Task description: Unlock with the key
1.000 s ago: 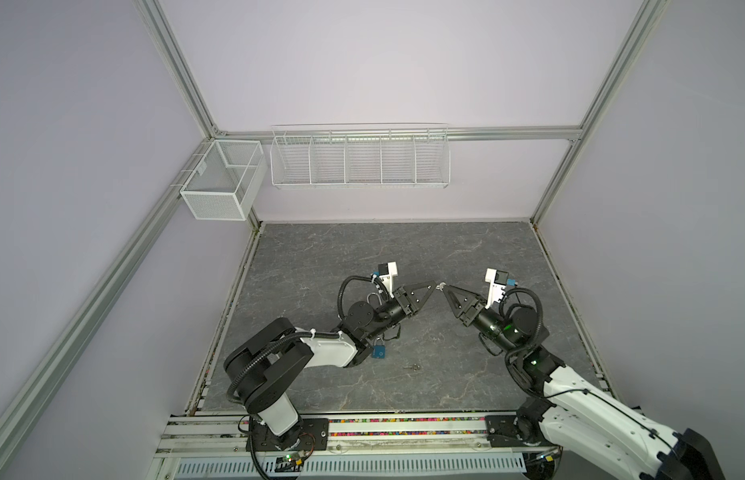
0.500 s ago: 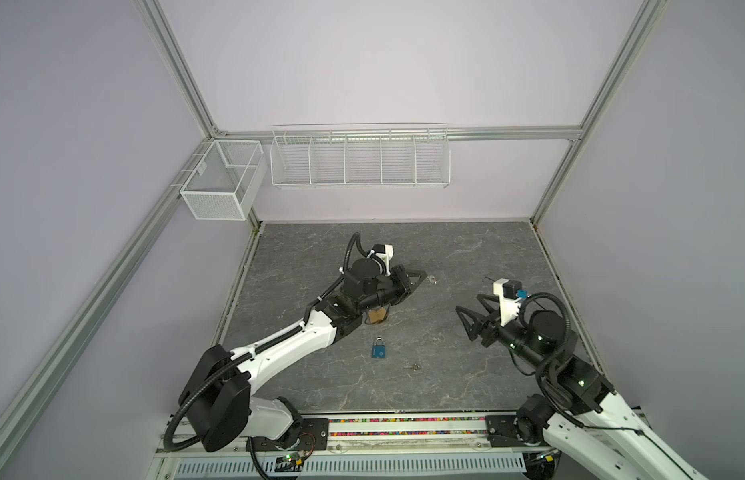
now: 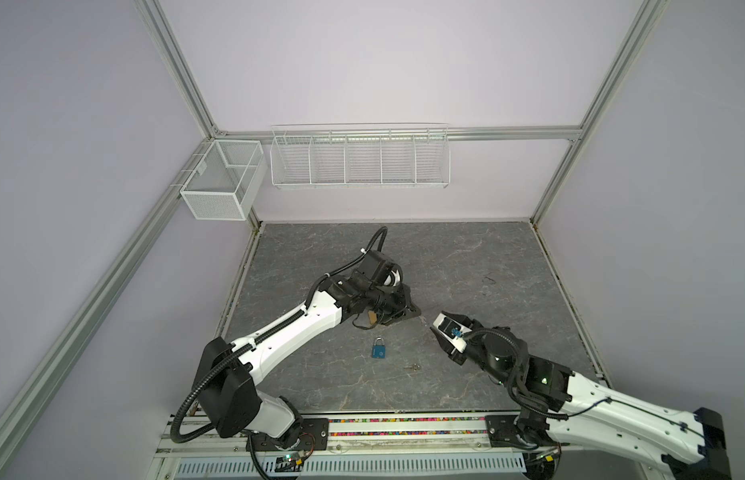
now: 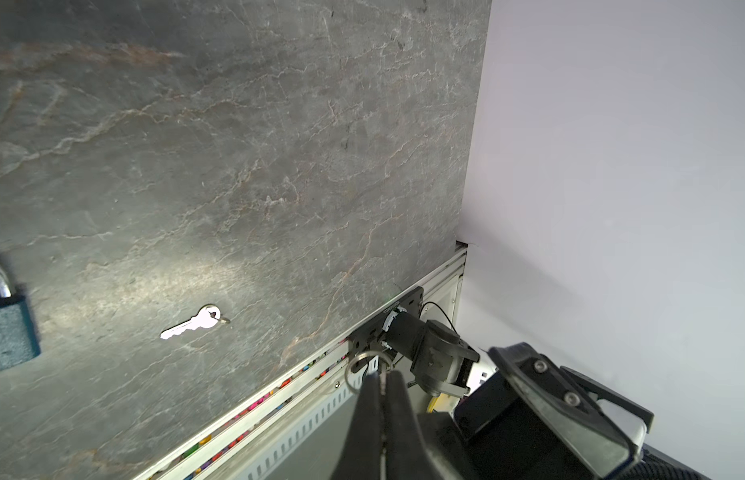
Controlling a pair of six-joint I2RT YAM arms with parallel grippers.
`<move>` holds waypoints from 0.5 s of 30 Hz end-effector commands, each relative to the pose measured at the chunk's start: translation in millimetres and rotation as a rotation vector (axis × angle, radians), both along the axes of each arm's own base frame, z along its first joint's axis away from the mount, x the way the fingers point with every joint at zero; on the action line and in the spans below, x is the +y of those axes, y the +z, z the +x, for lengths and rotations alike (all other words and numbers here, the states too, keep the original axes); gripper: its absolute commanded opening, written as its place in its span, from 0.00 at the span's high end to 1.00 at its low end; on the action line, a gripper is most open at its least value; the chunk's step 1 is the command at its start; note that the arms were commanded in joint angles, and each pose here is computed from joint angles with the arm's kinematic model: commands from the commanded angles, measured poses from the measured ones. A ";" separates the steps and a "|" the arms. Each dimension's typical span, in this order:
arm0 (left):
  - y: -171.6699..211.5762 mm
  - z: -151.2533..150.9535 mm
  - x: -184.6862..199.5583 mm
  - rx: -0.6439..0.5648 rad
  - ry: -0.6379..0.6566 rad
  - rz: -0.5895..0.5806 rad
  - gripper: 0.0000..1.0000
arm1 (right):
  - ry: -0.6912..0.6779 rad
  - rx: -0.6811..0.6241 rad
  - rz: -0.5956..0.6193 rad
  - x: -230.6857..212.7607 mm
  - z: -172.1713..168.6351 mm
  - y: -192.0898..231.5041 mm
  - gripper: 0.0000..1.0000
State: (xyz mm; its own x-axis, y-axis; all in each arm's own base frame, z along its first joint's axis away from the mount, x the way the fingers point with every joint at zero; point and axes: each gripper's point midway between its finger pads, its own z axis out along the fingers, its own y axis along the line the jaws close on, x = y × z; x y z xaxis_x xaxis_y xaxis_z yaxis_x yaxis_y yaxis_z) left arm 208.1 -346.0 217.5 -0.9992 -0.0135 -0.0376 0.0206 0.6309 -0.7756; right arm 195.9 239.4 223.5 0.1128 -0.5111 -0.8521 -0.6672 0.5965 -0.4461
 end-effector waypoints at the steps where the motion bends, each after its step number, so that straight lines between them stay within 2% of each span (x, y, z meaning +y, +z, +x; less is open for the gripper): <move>1: 18.4 -6.7 4.0 -0.001 -0.009 -0.035 1.00 | 0.029 -0.086 -0.023 15.2 1.8 13.6 0.52; 8: 22.0 -3.8 4.8 -0.007 0.024 -0.060 1.00 | 0.077 -0.122 0.012 32.4 -6.5 23.7 0.53; 10: 22.3 -4.4 4.0 0.000 0.025 -0.069 1.00 | 0.045 -0.132 0.003 31.2 -1.7 24.0 0.57; 12: 23.0 -4.9 3.8 0.001 0.029 -0.081 1.00 | 0.019 -0.133 -0.003 31.0 2.7 24.4 0.65; 15: 24.1 -5.7 3.1 0.008 0.036 -0.101 1.00 | 0.014 -0.124 -0.038 35.5 6.1 20.2 0.69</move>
State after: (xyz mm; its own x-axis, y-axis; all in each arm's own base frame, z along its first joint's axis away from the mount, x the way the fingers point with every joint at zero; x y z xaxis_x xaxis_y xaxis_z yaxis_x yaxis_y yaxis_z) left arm 203.1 -343.7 235.1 -0.9986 -0.0397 -0.0336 0.0044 0.5794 -0.8150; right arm 197.1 271.2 228.9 0.2080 -0.5498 -0.8090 -0.6435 0.5460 -0.5365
